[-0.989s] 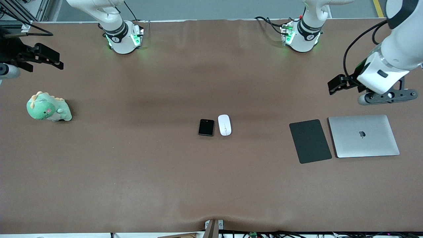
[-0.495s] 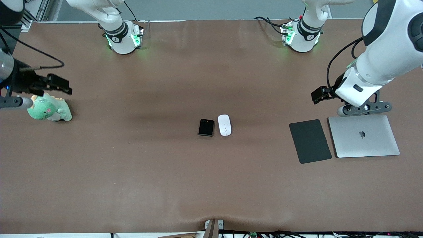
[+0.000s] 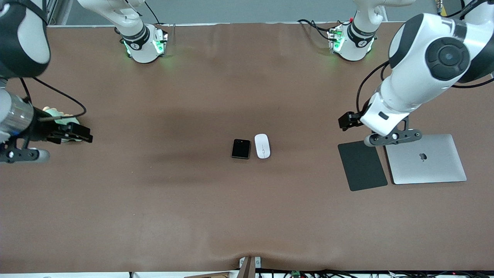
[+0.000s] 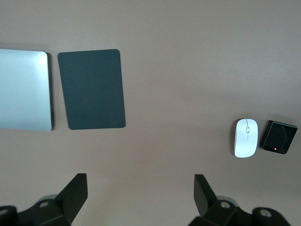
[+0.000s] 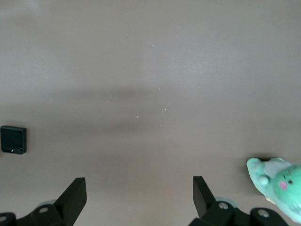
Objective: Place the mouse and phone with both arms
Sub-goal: 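Reach the right gripper toward the phone while the left gripper reaches the mouse, then grasp the black phone with the right gripper while the left gripper grasps the mouse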
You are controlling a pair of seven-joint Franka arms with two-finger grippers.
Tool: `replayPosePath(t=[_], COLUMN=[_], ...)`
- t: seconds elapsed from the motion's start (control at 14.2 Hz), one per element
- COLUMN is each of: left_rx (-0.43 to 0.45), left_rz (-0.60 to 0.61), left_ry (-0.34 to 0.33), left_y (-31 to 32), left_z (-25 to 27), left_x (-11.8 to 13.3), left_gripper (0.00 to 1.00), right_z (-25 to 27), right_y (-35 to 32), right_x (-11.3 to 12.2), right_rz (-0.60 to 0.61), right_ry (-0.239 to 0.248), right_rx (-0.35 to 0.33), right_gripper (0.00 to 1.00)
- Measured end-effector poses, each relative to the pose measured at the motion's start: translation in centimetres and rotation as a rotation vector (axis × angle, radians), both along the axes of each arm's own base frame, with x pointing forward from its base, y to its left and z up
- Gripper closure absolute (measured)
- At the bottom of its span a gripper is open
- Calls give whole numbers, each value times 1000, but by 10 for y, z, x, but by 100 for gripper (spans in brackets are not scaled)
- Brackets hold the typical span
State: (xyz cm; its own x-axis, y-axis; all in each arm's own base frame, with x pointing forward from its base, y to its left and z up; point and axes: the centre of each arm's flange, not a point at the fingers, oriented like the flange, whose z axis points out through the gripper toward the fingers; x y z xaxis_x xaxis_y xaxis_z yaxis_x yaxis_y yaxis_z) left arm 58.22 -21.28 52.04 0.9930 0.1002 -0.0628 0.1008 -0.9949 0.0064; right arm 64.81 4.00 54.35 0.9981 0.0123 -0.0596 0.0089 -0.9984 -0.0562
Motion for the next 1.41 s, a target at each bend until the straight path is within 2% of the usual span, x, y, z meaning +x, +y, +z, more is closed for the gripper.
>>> replayPosePath(t=[0.14,0.28,0.49,0.78,0.99,1.27,1.41], left_rx=[-1,-1,-1,-1,-1,-1,-1], left_rz=[2,5,5,5,9,12,29], left_ry=[2,2,1,1,1,0,-3], left_y=[-2,0,0,0,-1,-6,-16], left_z=[-4,-4,-4,-4,-4,-3,-5], left_x=[1,2,2,2,2,0,-2], left_gripper=[0,0,0,0,0,0,0], right_z=[-28,-42,-40,-50,-93,-174,-210], right_y=[13,36,67,152,231,277,294], right_x=[15,20,16,-1,-11,-19,-25], right_rz=[15,46,88,210,283,260,199], right_ry=[-7,-8,-11,6,7,94,136], right_rx=[0,0,11,27,25,-14,-41], right_gripper=[0,0,0,0,0,0,0])
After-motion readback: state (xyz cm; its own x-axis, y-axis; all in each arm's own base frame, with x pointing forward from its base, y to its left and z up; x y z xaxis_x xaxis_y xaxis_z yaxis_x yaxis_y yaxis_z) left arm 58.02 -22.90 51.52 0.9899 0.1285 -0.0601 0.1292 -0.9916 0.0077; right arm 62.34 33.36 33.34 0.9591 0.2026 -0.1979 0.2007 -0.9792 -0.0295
